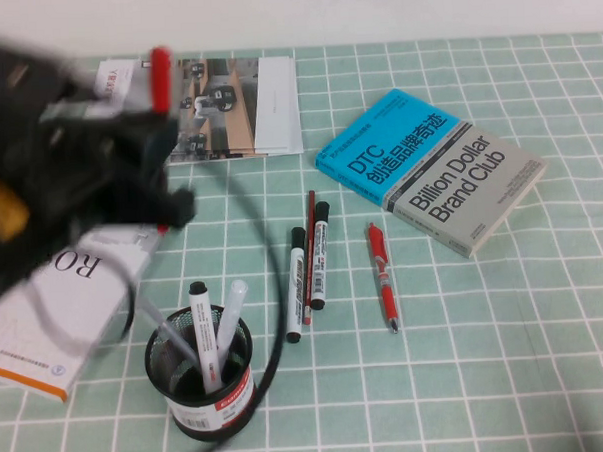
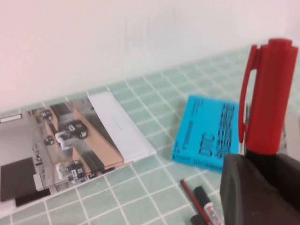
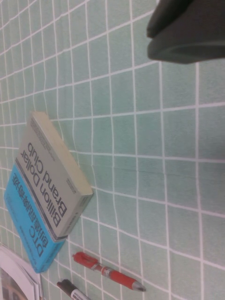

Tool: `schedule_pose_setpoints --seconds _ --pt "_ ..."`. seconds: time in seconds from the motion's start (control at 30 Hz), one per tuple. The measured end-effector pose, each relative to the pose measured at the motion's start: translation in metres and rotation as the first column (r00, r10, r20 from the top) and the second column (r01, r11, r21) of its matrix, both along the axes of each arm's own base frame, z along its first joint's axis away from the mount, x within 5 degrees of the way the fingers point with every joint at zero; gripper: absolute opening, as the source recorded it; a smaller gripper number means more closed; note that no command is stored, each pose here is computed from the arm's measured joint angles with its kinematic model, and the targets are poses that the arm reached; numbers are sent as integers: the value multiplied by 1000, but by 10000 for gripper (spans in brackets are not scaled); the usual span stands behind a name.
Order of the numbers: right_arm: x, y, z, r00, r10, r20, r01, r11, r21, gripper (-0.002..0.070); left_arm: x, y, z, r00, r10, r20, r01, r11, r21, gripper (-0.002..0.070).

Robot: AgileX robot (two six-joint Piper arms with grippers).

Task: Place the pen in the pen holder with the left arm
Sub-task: Place the pen onto the pen holder

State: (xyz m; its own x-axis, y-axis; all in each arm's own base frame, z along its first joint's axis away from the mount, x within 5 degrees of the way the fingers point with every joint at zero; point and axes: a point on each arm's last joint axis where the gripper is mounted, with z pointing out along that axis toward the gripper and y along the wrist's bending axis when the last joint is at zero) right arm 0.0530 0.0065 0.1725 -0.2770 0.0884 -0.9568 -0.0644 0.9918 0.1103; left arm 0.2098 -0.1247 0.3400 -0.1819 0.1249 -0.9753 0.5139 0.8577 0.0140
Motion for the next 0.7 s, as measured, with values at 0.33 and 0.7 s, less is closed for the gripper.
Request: schedule_pose_setpoints --seconds 0.33,0.7 --pt "0 0 0 1000 0 0 0 1000 0 -20 -59 12 -54 993 -81 87 96 977 -190 63" --pt "0 0 0 1000 0 0 0 1000 0 -20 -82 16 -100 982 -167 82 179 970 -163 63"
